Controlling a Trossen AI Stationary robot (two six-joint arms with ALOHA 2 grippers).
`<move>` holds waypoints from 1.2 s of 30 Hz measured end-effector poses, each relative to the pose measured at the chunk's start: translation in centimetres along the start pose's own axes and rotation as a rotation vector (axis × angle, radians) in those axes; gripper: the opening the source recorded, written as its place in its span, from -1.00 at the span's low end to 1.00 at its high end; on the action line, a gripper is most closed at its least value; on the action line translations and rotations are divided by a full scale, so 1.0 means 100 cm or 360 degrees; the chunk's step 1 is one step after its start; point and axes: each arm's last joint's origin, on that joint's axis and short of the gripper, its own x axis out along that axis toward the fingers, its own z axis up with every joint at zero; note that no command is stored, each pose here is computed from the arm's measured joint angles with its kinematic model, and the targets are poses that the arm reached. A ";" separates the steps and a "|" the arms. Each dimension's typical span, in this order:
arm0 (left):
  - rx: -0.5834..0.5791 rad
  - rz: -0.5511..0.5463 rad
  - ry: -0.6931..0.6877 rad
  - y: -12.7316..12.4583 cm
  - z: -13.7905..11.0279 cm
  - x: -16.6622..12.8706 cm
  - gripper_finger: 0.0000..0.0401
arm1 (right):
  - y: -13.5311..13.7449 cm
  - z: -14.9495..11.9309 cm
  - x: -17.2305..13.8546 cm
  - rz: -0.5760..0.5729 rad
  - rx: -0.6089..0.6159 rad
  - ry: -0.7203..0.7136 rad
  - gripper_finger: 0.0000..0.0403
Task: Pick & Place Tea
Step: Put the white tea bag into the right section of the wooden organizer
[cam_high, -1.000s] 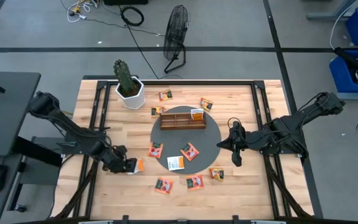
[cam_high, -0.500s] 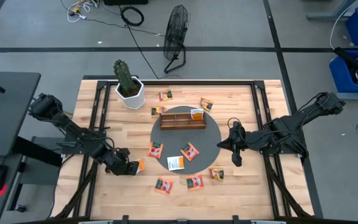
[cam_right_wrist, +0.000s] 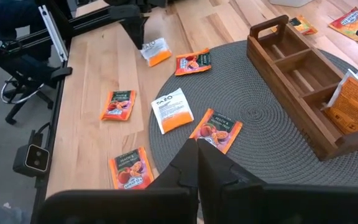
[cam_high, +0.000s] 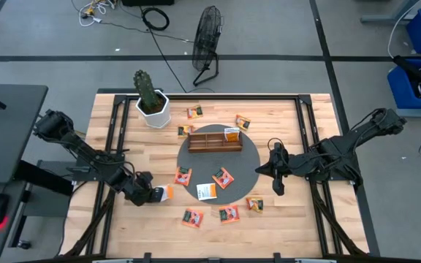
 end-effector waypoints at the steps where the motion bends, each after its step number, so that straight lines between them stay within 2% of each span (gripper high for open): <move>1: 0.0000 -0.0008 -0.0018 0.000 0.000 0.000 -0.91 | 0.000 0.000 0.000 0.0000 0.0000 0.0000 -1.00; 5: 0.0005 -0.0047 -0.0082 -0.001 0.001 0.000 -0.98 | 0.000 0.000 0.000 0.0000 0.0000 0.0000 -1.00; 8: 0.0003 -0.0121 -0.0050 -0.006 -0.001 0.000 -0.99 | 0.000 0.000 0.000 -0.0002 0.0001 -0.0001 -1.00; 11: 0.0068 -0.0226 -0.0009 -0.012 -0.004 -0.001 -0.99 | 0.000 0.000 0.000 -0.0003 0.0001 -0.0002 -1.00; 17: 0.0208 -0.0292 -0.0018 -0.024 -0.005 -0.004 -0.99 | -0.001 0.001 0.001 -0.0003 0.0053 -0.0007 -1.00; 23: 0.0385 -0.0393 -0.0071 -0.049 -0.002 -0.012 -0.99 | -0.004 0.009 0.003 0.0063 0.0137 -0.0043 -1.00; 32: 0.0661 -0.0534 -0.0082 -0.094 0.016 -0.028 -1.00 | -0.015 0.020 0.008 0.0174 0.0233 -0.0037 -1.00; 36: 0.0802 -0.0518 -0.0068 -0.108 0.028 -0.037 -1.00 | -0.020 0.024 0.009 0.0236 0.0270 -0.0020 -1.00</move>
